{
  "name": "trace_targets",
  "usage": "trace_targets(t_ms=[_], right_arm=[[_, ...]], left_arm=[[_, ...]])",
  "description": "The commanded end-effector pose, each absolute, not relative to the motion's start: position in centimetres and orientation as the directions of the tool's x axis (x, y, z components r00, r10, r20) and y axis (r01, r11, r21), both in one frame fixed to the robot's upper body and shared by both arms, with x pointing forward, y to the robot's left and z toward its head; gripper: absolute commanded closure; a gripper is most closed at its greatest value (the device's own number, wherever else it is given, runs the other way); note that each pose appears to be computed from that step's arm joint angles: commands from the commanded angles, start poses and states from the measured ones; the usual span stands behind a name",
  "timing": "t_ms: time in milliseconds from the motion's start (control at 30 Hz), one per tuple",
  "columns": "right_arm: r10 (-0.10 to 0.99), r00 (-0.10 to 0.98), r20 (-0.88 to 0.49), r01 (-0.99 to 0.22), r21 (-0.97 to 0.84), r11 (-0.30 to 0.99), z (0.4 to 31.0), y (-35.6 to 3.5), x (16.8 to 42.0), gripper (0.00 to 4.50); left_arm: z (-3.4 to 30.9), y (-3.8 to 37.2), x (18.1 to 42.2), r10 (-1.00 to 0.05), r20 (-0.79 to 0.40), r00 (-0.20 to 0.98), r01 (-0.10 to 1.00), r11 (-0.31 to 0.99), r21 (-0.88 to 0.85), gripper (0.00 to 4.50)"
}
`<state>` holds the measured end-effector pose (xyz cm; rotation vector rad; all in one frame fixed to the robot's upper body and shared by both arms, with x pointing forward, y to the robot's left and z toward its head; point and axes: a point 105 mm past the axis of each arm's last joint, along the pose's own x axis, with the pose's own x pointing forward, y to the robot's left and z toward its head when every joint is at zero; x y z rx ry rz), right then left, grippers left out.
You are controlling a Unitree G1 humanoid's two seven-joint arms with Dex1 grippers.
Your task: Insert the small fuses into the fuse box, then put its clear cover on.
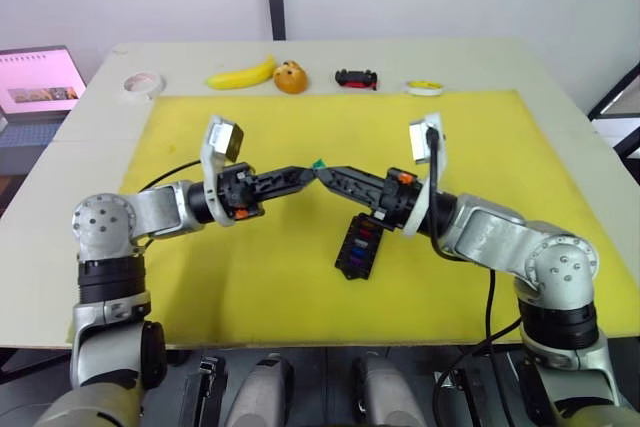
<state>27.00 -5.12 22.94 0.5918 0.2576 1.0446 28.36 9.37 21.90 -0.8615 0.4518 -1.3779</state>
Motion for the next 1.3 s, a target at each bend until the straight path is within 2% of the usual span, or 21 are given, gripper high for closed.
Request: trace_targets(t_ms=[33,200,333,633,733,1167,1300], right_arm=[[0.874,0.471,0.121,-0.763,0.553,0.334,24.2,-5.1,26.4,2.55],[0.873,0.472,0.123,-0.762,0.555,0.334,24.2,-5.2,26.4,2.55],[0.872,0.475,0.116,-0.76,0.553,0.34,24.2,-5.3,26.5,3.73],[0.876,0.466,0.124,-0.763,0.558,0.327,24.4,-5.3,26.4,3.73],[0.882,0.454,0.126,-0.765,0.563,0.314,24.4,-5.2,26.2,4.47],[0.891,0.429,0.147,-0.76,0.592,0.268,25.0,-5.1,25.6,4.47],[0.89,0.432,0.145,-0.757,0.595,0.271,25.2,-5.5,25.5,4.5]], left_arm=[[22.7,9.5,28.0,-0.961,0.222,0.163,0.684,-0.052,-0.728,4.5],[22.7,9.5,28.0,-0.961,0.223,0.166,0.683,-0.051,-0.729,4.5],[22.7,9.4,28.0,-0.96,0.224,0.165,0.683,-0.053,-0.729,4.5],[22.6,9.4,28.0,-0.961,0.22,0.165,0.681,-0.05,-0.73,4.5],[22.6,9.3,28.0,-0.962,0.219,0.165,0.681,-0.05,-0.731,4.5],[22.4,9.1,27.9,-0.964,0.212,0.163,0.685,-0.045,-0.727,4.5],[22.8,10.0,27.6,-0.968,0.202,0.146,0.712,-0.039,-0.701,3.24]])
